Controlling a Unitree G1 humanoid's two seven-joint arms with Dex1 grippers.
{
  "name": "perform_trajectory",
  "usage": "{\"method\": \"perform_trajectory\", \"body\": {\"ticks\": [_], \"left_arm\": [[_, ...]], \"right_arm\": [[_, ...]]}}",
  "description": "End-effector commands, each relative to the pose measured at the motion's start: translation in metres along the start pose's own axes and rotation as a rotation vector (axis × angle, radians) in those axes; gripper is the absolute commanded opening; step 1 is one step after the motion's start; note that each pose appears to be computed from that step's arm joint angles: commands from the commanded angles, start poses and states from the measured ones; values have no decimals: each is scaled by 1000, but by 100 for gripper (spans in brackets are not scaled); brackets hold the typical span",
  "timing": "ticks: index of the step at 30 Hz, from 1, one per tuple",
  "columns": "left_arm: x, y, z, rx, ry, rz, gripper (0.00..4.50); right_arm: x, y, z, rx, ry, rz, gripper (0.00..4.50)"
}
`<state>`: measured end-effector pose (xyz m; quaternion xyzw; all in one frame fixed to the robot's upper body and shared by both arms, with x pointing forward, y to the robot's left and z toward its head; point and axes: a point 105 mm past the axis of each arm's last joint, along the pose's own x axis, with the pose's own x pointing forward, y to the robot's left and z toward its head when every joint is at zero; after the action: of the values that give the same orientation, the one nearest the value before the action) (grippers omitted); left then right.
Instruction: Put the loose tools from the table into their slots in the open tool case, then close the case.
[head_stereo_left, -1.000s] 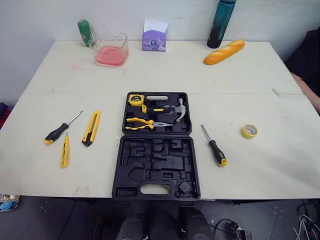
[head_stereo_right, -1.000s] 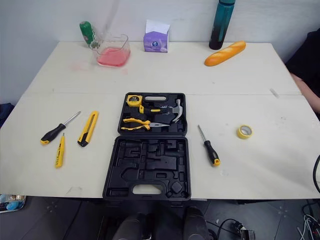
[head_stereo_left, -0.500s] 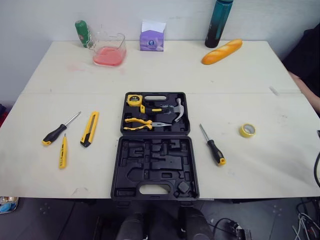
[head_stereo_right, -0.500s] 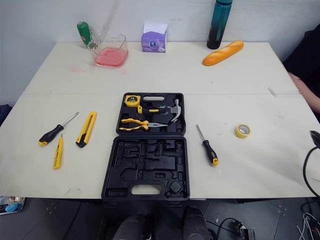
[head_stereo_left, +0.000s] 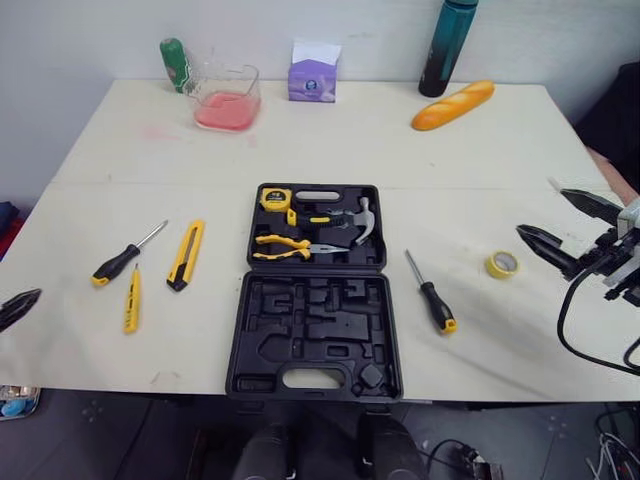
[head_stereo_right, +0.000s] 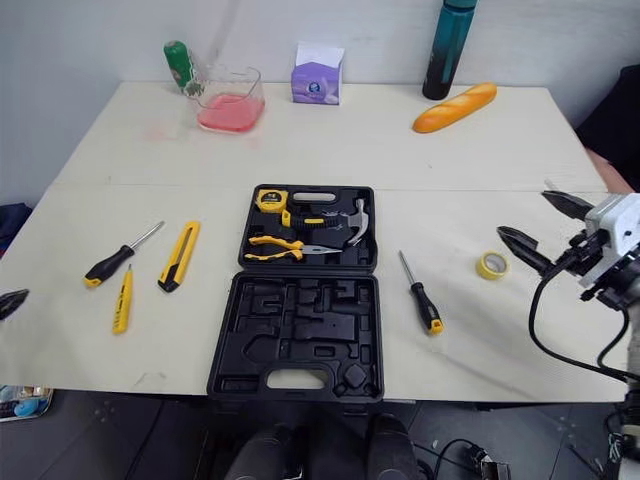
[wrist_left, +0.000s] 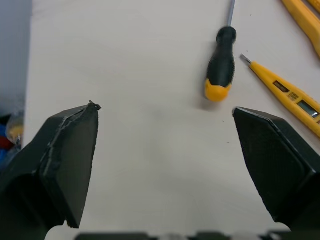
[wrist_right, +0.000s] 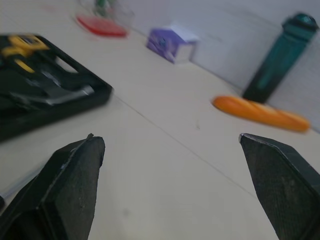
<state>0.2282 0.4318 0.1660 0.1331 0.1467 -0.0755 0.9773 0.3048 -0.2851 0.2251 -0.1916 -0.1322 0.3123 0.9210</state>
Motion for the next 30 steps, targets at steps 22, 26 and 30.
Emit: {"method": "perform_trajectory", "body": {"ticks": [22, 26, 30], "left_arm": [[79, -35, 32, 71, 197, -191, 450], [87, -31, 30, 54, 222, -182, 450], [89, -24, 24, 36, 242, -156, 450]], "right_arm": [[44, 92, 46, 40, -246, 382, 445], [42, 94, 42, 33, -233, 377, 445], [41, 92, 42, 22, -229, 357, 445]]}}
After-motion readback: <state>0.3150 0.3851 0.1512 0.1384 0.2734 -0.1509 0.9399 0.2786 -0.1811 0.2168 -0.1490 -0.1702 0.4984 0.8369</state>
